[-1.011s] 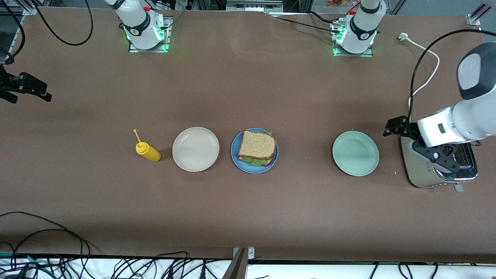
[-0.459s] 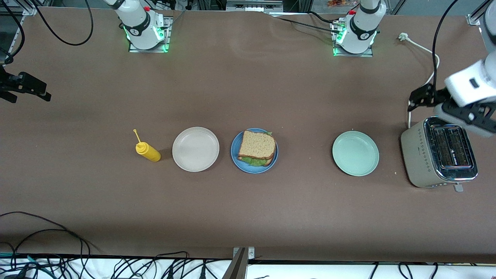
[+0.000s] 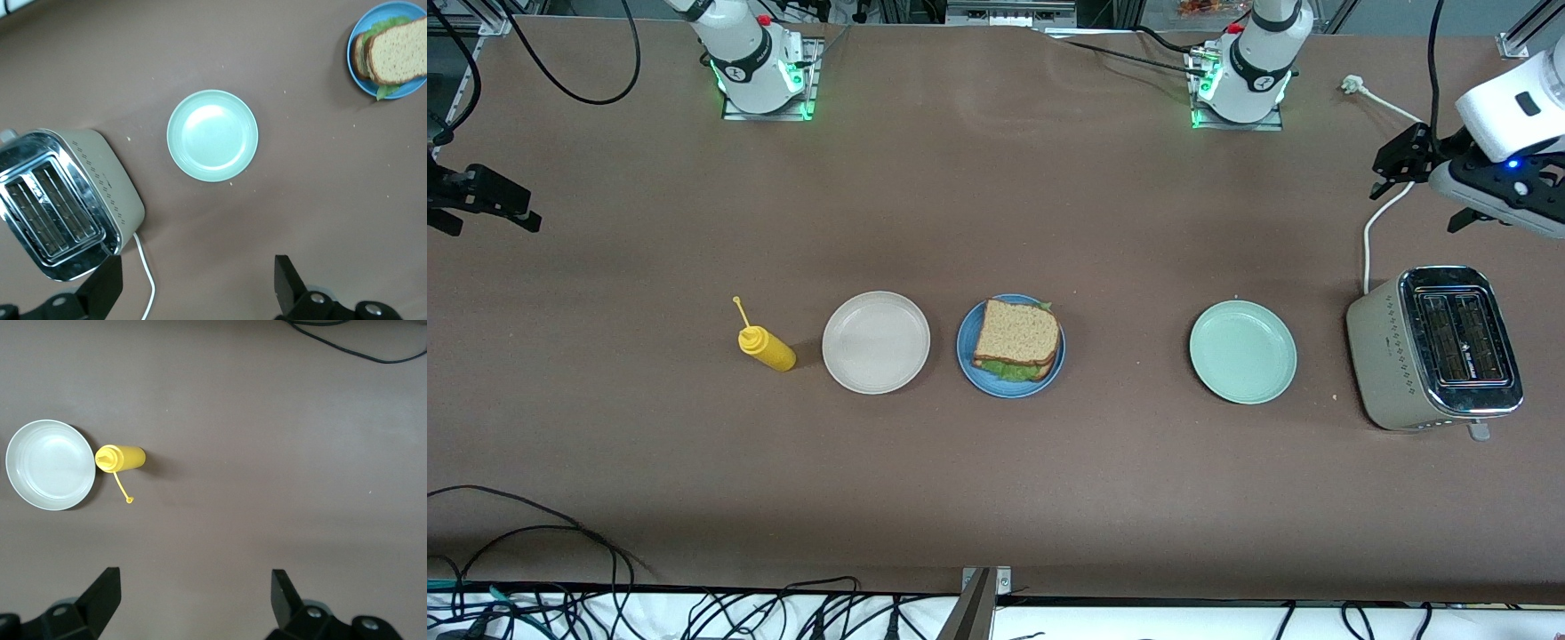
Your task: Make sandwich in blue plate with both arms
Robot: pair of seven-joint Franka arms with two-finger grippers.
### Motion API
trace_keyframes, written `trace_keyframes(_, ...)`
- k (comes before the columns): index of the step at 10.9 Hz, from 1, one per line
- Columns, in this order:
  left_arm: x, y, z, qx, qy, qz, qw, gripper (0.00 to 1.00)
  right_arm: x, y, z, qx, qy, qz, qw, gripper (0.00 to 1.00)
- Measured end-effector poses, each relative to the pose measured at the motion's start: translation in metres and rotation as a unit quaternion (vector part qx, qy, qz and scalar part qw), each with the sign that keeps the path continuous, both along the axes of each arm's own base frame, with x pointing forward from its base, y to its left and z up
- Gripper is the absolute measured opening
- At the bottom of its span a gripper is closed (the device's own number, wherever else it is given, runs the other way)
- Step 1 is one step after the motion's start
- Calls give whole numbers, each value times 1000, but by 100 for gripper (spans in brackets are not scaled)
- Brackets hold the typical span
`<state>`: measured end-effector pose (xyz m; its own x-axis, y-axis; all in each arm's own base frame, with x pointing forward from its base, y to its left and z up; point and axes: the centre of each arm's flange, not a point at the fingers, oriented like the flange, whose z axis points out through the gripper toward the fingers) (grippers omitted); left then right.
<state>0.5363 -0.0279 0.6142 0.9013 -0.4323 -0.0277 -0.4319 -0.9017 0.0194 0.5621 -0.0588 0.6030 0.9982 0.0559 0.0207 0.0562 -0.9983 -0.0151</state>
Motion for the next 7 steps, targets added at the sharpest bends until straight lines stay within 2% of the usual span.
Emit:
trace_keyframes(1, -1, -3, -5, 1, 7, 3, 1000, 100, 0, -2, 1, 0, -1, -1, 1000, 100)
trace_keyframes(4, -4, -16, -9, 5, 14, 70, 997, 100, 0, -3, 1, 0, 0, -3, 1000, 100)
trace_keyframes(7, -7, -27, -9, 8, 15, 78, 997, 100, -1, -2, 0, 0, 3, -2, 1000, 100)
